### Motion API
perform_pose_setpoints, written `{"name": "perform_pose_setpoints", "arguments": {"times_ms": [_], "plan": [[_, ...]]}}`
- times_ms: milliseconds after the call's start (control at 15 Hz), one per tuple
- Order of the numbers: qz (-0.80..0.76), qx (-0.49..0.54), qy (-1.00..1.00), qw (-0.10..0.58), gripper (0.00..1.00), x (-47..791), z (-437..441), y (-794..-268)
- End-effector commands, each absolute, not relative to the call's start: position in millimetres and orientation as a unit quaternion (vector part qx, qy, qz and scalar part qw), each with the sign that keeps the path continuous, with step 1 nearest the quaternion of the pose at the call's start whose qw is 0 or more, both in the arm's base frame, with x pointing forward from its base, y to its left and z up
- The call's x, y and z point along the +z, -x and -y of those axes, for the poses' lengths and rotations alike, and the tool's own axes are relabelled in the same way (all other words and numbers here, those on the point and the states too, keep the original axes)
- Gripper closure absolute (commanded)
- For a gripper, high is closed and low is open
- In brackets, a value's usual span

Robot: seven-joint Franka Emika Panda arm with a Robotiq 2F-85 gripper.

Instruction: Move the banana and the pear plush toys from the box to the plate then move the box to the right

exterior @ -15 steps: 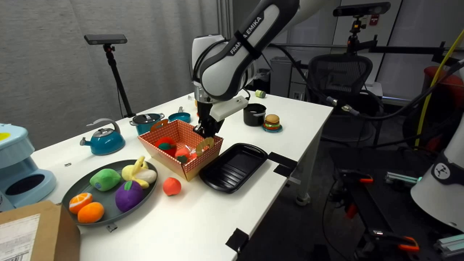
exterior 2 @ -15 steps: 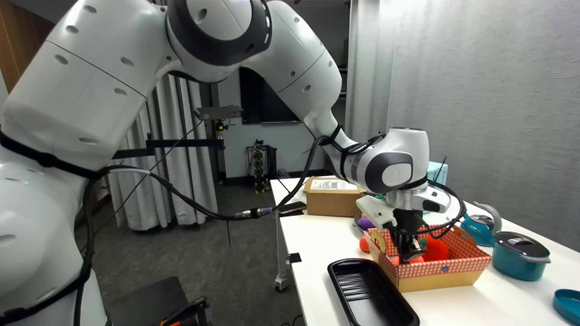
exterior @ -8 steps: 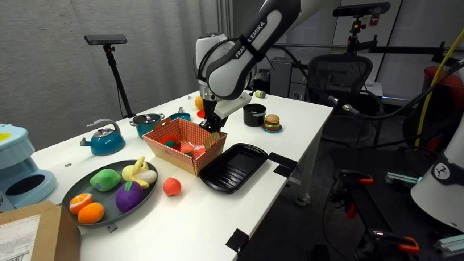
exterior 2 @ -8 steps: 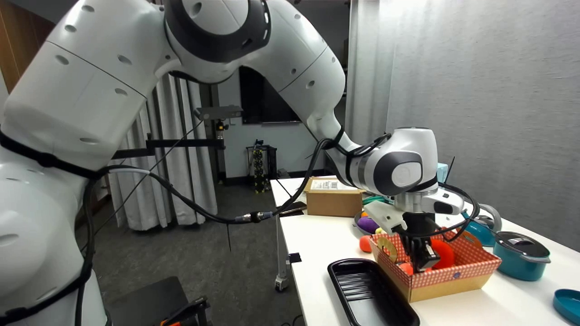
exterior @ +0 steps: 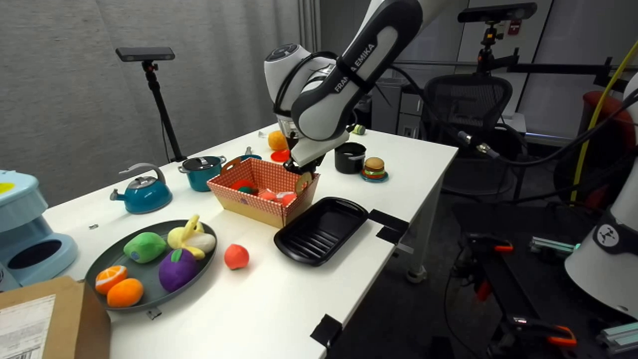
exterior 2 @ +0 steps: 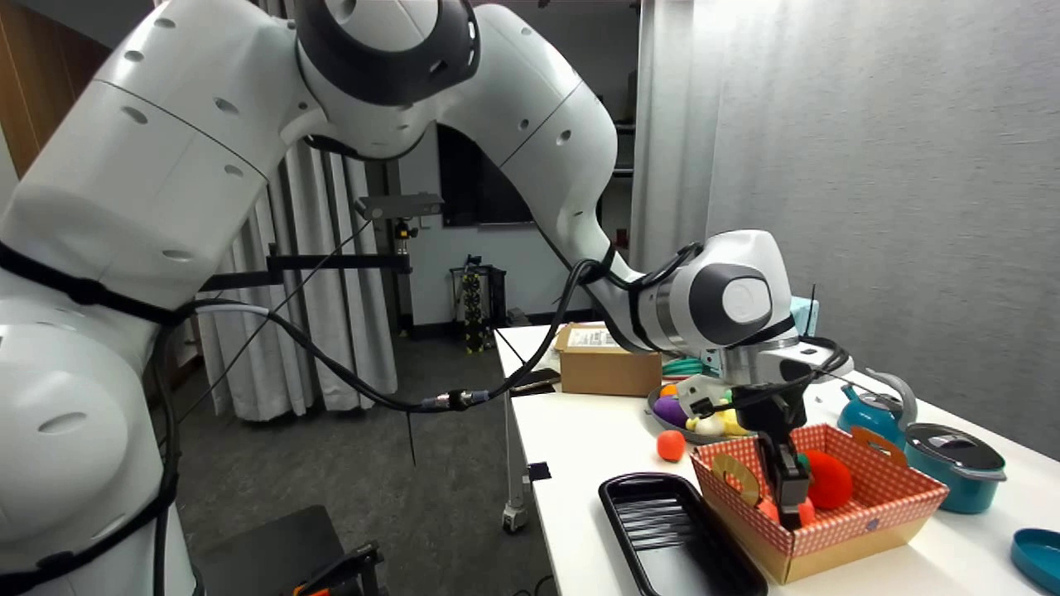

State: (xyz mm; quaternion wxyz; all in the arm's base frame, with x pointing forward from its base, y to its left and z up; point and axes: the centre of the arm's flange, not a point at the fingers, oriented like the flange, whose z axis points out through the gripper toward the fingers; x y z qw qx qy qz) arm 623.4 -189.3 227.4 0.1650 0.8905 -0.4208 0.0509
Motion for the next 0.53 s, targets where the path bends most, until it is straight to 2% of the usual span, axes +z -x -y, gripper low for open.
{"name": "perform_pose_setpoints", "arguments": {"times_ms": [0,467], "plan": [[0.485,0.038,-0.845,0.222,1.00,229.5,188.8,-623.5],[0.596,0.013,-0.742,0.308,1.00,223.5,194.8,-615.9]]}}
